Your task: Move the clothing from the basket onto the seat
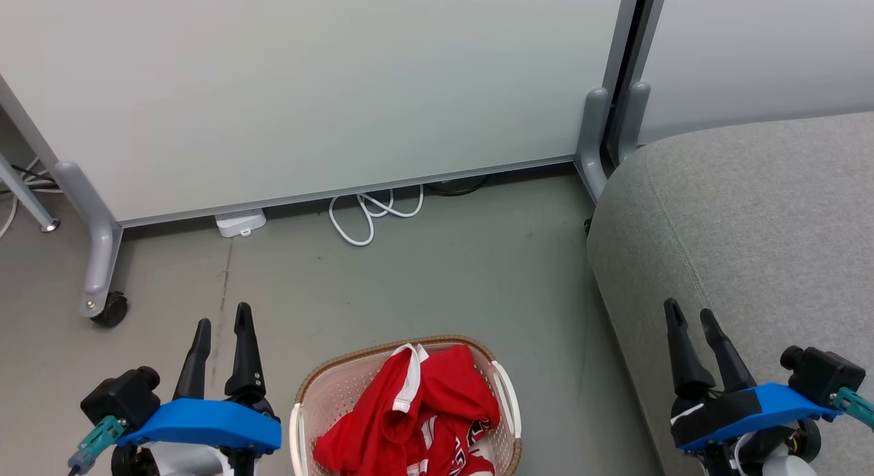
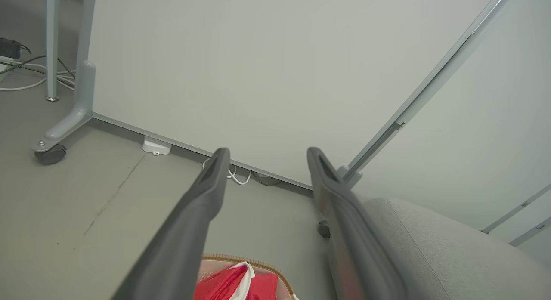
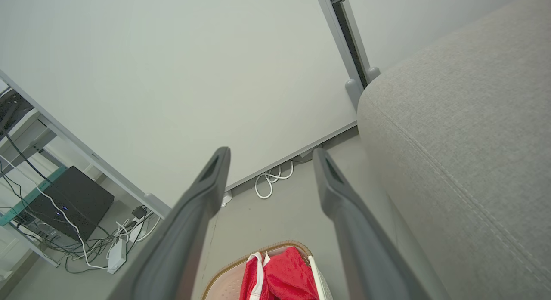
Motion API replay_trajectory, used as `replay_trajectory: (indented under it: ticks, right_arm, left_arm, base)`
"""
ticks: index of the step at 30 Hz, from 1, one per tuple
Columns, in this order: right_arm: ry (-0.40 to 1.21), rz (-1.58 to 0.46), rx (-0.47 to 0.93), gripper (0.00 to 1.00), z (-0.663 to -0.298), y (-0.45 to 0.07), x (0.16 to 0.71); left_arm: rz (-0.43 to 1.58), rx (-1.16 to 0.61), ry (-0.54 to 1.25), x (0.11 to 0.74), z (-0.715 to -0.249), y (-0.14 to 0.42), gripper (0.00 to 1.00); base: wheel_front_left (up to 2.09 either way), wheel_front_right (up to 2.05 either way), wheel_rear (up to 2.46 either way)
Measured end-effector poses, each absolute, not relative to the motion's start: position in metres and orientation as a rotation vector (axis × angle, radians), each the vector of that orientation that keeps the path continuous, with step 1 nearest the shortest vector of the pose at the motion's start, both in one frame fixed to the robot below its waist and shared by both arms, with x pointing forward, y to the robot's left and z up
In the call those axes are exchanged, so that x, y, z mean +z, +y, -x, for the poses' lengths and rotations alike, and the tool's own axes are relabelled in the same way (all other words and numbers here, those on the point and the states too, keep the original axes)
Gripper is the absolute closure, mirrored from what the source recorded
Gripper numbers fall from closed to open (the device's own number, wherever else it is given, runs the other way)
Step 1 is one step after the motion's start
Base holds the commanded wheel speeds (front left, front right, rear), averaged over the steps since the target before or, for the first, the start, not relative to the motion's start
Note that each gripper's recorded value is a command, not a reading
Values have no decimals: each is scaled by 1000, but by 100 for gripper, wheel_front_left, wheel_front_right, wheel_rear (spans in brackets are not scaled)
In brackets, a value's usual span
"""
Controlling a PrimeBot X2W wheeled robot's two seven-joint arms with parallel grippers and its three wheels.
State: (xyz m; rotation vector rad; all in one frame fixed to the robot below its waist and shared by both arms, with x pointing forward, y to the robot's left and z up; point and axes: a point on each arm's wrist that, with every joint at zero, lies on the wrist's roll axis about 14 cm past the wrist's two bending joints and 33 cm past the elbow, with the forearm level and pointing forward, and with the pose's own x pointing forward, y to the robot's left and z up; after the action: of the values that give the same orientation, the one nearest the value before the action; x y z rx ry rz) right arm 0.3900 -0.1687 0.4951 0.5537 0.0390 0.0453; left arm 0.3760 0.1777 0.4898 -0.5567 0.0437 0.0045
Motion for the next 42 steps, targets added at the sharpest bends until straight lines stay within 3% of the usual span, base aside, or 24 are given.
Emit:
replay_trajectory:
  ticks: [42]
  right_arm:
    - [10, -153, 141, 0, -394, -149, 500]
  left_arm:
    - [228, -54, 18, 483, -370, 170, 0]
  base:
    - [0, 0, 0]
